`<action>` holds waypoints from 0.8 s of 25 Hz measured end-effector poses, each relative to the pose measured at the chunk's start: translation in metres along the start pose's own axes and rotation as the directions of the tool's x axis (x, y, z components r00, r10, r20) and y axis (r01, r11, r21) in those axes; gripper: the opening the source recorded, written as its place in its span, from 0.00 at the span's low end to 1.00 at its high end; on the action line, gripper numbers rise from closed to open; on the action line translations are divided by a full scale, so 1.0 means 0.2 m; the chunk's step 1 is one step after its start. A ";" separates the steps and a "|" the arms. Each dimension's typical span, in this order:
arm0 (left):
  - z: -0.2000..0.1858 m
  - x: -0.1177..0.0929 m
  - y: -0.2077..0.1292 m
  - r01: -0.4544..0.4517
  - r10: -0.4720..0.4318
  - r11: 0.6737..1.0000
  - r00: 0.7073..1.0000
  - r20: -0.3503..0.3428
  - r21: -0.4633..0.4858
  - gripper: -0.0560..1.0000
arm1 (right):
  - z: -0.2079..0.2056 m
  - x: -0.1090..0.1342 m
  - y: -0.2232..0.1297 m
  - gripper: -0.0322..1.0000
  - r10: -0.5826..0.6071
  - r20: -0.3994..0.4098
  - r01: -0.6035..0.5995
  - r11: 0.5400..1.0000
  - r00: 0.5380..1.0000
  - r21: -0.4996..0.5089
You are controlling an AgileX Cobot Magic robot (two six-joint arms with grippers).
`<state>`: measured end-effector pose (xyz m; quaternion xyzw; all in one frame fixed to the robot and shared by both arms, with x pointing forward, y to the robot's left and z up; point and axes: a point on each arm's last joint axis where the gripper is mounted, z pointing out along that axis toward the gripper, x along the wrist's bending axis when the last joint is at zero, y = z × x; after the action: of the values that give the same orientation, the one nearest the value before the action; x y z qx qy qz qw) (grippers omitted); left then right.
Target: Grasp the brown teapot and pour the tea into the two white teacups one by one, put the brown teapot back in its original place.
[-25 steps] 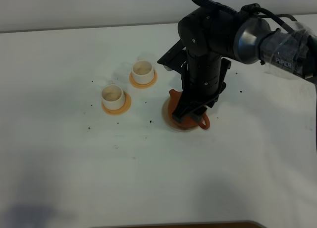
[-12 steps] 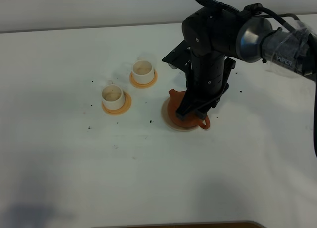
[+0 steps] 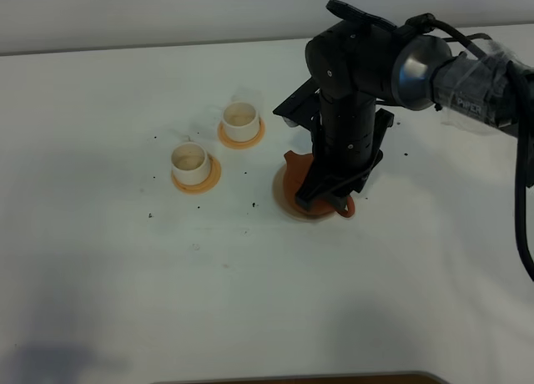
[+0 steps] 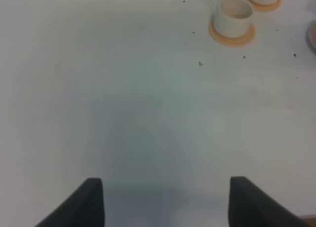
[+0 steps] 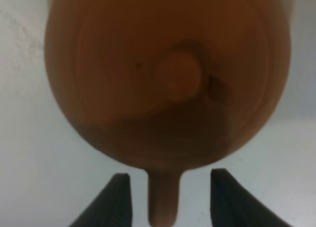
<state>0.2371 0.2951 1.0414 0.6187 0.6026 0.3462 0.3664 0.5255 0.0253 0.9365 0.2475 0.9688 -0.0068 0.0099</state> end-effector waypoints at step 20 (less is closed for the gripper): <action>0.00 0.00 0.00 0.000 0.000 1.000 1.000 0.000 0.000 0.60 | 0.04 0.00 0.01 0.16 -0.029 0.001 0.029 1.000 1.000 0.012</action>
<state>0.2371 0.2951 1.0414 0.6187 0.6026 0.3462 0.3664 0.5268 0.0262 0.9276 0.2334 0.9722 -0.0130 0.0089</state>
